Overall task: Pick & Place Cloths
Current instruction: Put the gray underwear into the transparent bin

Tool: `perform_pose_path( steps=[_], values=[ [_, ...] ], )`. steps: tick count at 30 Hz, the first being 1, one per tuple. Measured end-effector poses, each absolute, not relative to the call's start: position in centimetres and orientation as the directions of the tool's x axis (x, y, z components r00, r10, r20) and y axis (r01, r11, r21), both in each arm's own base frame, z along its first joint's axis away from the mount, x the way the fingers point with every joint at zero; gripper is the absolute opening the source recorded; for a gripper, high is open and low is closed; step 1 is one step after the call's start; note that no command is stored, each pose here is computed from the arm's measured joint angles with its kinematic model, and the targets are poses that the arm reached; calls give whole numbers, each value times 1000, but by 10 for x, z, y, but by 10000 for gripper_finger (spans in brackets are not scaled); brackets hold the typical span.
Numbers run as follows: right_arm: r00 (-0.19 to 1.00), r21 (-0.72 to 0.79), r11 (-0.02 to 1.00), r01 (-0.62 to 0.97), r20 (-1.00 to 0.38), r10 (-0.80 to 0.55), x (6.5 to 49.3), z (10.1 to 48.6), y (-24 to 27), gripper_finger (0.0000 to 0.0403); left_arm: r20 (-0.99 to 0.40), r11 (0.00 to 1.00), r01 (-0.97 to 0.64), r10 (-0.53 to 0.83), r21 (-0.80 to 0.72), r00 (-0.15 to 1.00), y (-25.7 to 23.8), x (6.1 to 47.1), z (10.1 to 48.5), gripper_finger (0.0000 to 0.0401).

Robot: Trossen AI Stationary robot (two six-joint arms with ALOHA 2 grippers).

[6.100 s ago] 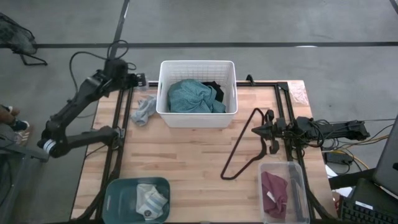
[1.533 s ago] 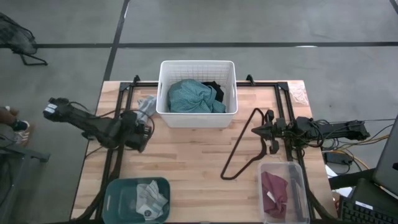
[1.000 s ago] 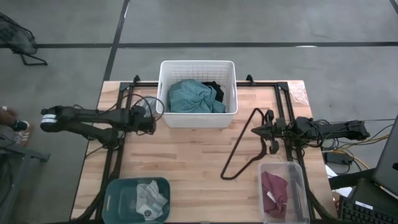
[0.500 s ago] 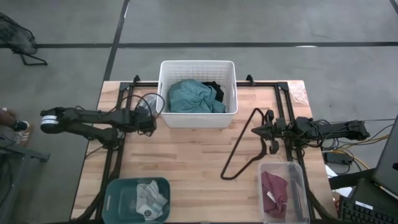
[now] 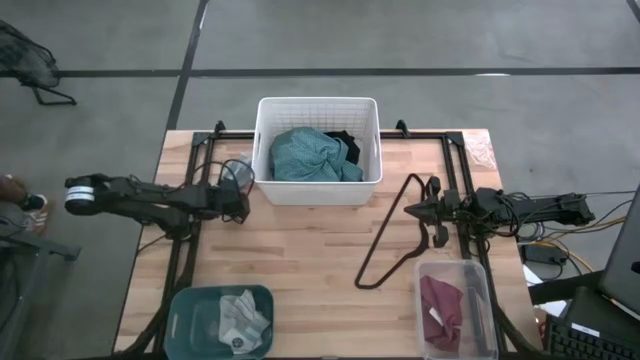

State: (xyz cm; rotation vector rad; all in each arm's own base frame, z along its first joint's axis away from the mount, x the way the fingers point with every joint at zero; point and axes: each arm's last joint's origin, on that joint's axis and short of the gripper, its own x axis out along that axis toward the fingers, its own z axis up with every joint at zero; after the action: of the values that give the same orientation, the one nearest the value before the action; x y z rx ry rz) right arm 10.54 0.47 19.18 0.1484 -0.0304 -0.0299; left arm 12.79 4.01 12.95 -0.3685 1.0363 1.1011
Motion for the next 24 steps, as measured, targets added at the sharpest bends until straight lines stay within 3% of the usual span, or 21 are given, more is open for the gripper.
perform_pose_path(
  steps=[6, 13, 24],
  values=[
    [999, 148, 989, 28, 28, -32, 105, 192, 5, 8, -819, 413, -878, 572, 240, 45, 40, 122, 122, 170],
    [999, 148, 989, 27, 28, -32, 105, 192, 5, 8, -836, 437, -877, 542, 199, 81, 39, 124, 121, 18],
    [999, 148, 989, 27, 28, -32, 105, 192, 5, 8, -879, 572, -820, 385, -12, 281, 22, 144, 152, 7]
  ],
)
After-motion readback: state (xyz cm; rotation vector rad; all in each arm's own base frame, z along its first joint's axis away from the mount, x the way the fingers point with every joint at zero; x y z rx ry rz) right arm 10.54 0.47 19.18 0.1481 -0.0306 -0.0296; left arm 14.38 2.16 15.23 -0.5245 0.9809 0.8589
